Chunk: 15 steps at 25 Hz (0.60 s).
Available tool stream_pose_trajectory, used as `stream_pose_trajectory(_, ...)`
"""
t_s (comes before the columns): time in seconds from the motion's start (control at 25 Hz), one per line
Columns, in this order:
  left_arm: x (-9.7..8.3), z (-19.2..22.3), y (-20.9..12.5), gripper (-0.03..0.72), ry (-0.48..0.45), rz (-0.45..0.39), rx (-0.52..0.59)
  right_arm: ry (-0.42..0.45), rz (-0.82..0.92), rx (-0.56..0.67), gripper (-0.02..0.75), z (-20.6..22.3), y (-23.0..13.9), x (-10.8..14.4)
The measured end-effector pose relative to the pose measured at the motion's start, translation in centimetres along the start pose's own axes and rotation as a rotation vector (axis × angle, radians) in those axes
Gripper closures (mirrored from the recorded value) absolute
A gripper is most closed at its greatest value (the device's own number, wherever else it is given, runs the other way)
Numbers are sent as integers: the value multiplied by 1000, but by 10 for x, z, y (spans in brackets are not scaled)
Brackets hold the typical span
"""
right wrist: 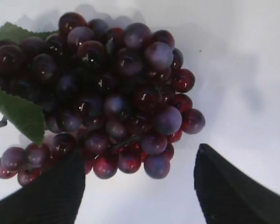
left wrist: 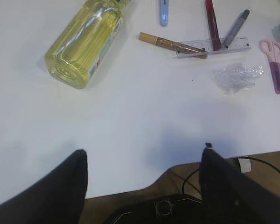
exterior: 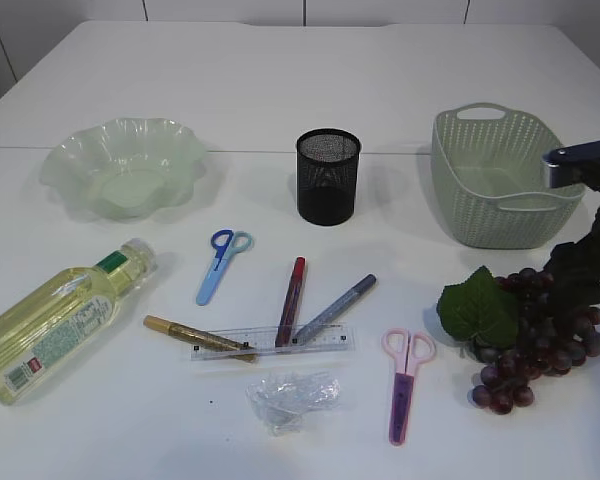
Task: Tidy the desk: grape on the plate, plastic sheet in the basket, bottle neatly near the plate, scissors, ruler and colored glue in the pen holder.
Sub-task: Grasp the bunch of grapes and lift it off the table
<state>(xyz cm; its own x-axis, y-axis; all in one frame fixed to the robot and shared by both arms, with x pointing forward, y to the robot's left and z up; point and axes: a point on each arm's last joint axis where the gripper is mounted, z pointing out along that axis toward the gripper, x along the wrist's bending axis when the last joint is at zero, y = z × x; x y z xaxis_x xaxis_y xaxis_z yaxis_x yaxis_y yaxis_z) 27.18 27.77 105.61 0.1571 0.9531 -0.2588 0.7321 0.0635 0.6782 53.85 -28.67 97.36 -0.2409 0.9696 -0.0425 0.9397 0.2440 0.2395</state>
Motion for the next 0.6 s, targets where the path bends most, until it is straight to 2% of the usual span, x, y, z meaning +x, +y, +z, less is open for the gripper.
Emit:
stream_pose_trajectory(0.32,0,0,-3,143,-2,-2,31,-48,-63,22,175,16,2,-5)
stream_pose_trajectory(0.6,0,0,-3,143,-3,-2,38,-52,-73,40,175,23,2,-6)
